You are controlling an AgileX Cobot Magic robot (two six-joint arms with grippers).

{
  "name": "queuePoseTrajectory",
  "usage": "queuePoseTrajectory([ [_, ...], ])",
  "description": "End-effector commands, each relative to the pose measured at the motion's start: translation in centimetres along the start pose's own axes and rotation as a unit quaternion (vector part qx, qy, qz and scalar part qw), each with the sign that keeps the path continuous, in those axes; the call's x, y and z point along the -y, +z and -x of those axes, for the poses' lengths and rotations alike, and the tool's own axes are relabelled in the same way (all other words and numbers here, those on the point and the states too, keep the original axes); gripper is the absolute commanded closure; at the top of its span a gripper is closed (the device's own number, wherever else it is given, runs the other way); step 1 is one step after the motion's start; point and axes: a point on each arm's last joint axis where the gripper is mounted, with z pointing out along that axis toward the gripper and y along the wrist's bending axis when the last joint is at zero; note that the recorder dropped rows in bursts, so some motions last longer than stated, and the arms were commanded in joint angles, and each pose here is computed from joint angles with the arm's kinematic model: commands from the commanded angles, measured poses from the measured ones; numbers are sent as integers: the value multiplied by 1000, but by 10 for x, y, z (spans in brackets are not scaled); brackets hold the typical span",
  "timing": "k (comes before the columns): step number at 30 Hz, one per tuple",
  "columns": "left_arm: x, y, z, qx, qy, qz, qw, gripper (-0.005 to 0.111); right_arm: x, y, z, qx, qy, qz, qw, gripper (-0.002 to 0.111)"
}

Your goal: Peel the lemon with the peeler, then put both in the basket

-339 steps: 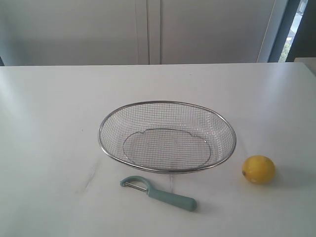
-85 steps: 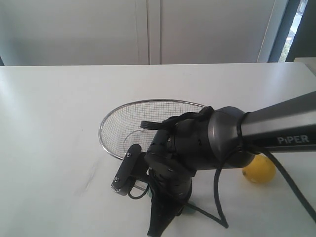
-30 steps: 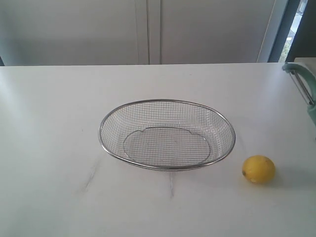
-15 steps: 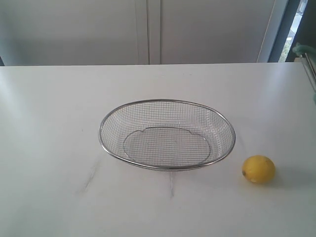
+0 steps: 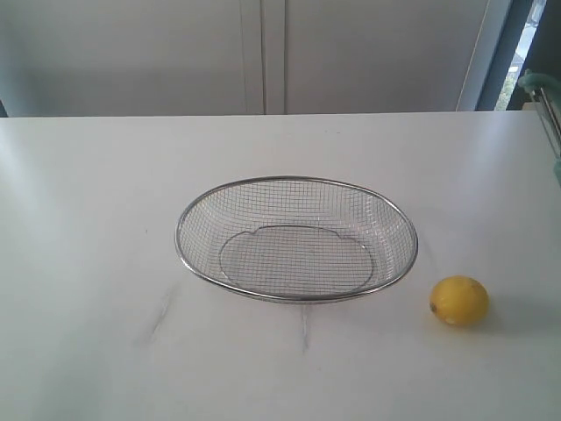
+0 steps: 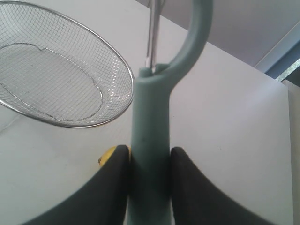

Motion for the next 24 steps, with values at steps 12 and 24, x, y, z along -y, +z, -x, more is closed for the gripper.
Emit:
queuePoseTrajectory([
  [12,-1,-1,9,54,-24,6,998,107,0,-1,1,8,10,-1,1000,108],
  [24,-7,-10,40,233,-174,-4,957,107,0,-1,1,8,16,-1,1000,108],
])
